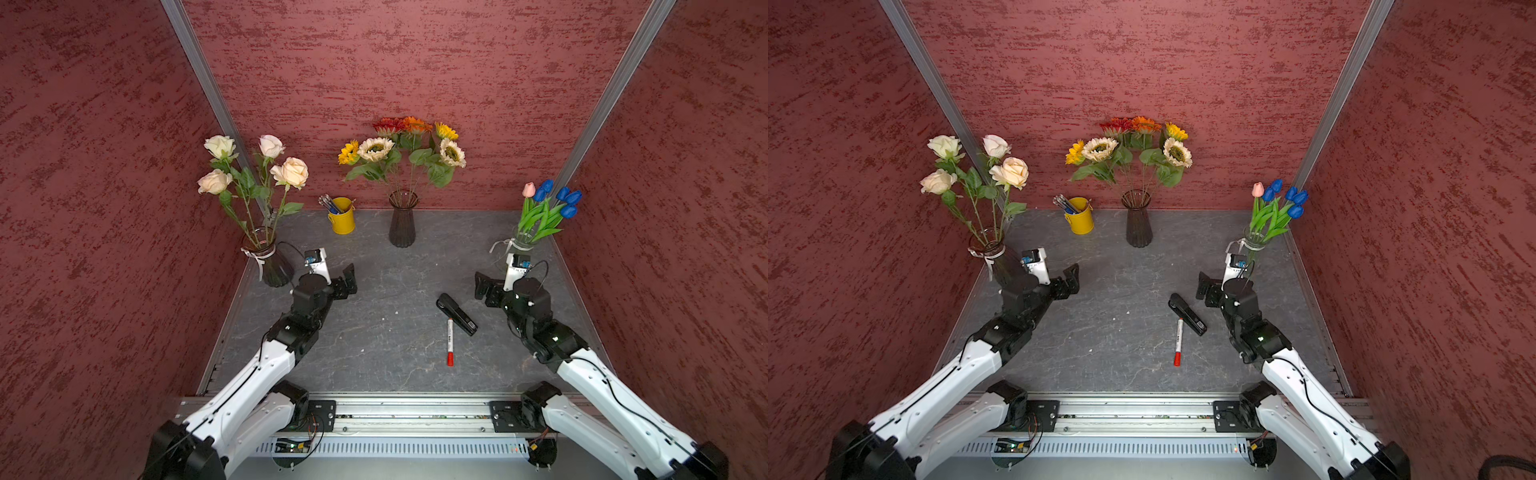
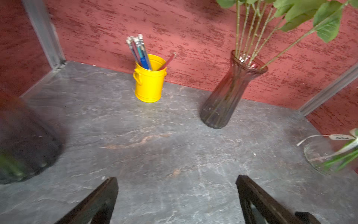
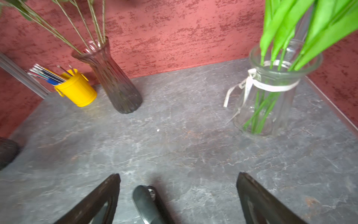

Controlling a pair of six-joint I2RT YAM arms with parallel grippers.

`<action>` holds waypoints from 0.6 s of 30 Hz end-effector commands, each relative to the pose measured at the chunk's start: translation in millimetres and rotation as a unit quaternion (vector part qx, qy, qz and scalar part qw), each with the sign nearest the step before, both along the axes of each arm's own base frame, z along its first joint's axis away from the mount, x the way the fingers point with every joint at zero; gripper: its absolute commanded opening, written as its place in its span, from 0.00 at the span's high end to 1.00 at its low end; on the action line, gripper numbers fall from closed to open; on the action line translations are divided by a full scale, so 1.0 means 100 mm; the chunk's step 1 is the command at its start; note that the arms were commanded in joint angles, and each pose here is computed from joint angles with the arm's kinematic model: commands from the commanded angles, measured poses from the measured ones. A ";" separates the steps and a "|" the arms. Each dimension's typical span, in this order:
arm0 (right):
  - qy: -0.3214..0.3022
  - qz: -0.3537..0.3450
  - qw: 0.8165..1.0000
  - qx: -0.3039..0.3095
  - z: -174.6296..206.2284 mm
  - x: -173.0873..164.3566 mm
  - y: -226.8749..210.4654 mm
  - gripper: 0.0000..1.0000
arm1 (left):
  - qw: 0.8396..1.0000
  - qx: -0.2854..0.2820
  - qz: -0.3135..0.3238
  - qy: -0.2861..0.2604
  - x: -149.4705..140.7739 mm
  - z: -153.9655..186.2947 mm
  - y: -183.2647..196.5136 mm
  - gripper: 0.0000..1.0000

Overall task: Arrange the flowers in different vases according to their variety
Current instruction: Insert the flower into the vase, then reset both arms

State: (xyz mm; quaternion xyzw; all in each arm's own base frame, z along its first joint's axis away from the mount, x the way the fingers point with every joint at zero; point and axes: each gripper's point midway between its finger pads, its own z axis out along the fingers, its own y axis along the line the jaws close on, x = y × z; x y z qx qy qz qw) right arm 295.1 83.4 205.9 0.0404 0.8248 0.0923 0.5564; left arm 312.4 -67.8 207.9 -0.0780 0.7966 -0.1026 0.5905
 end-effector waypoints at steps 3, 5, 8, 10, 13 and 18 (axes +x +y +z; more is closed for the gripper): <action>-0.096 -0.009 0.994 -0.053 0.15 0.04 -0.12 0.02 | 0.993 0.060 0.071 -0.078 -0.07 0.11 0.54 0.00; -0.107 -0.020 0.991 -0.076 0.09 0.06 -0.17 0.02 | 0.992 0.074 0.082 -0.066 -0.04 0.04 0.67 0.00; -0.119 -0.044 0.988 -0.091 0.08 0.08 -0.25 0.01 | 0.991 0.074 0.099 -0.057 0.07 -0.08 0.83 0.00; -0.128 -0.055 0.985 -0.099 0.07 0.11 -0.28 0.02 | 0.989 0.066 0.112 -0.076 0.16 -0.13 0.91 0.00; -0.134 -0.068 0.983 -0.107 0.05 0.17 -0.30 0.02 | 0.985 0.060 0.136 -0.083 0.36 -0.25 1.03 0.00; -0.129 -0.081 0.979 -0.138 0.00 0.27 -0.33 0.02 | 0.986 0.092 0.131 -0.043 0.67 -0.56 1.06 0.00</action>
